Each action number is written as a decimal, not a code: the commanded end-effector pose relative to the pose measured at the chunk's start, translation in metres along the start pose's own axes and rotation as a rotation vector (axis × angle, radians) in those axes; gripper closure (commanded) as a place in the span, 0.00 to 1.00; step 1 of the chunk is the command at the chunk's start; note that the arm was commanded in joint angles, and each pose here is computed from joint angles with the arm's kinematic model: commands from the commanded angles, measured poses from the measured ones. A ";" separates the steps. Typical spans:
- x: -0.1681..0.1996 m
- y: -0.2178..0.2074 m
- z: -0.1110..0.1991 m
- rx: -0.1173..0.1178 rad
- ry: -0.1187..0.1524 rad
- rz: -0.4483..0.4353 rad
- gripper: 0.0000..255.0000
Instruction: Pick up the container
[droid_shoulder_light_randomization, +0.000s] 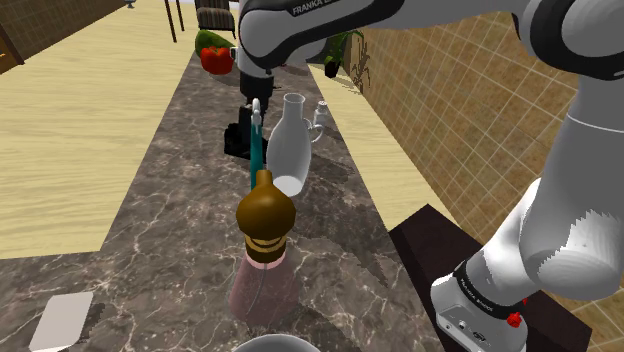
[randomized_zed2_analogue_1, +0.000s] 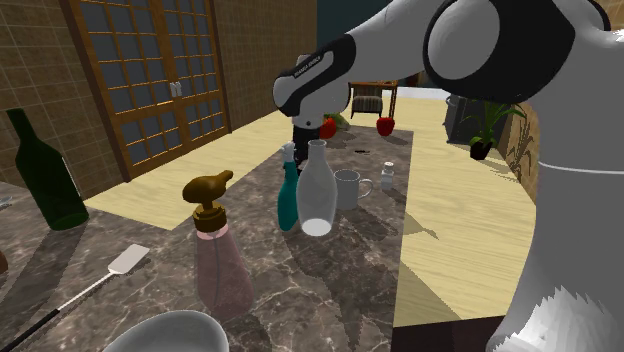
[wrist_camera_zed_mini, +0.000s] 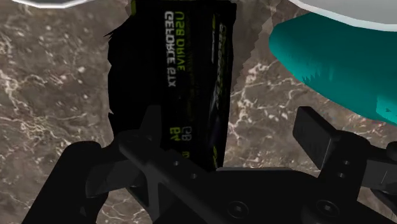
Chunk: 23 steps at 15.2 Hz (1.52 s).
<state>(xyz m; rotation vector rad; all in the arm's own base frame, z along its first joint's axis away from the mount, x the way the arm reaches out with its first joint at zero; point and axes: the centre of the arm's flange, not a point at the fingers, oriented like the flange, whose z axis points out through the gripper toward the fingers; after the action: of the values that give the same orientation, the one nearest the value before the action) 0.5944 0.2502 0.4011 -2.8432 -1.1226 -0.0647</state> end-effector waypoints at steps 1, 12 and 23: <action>0.005 -0.001 0.013 0.001 -0.001 -0.004 0.00; 0.003 0.001 0.037 0.001 -0.001 -0.005 1.00; 0.005 -0.002 0.006 0.001 -0.001 -0.004 1.00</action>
<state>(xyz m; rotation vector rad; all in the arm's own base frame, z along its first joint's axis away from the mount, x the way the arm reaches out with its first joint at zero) 0.5971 0.2550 0.3908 -2.8402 -1.1288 -0.0633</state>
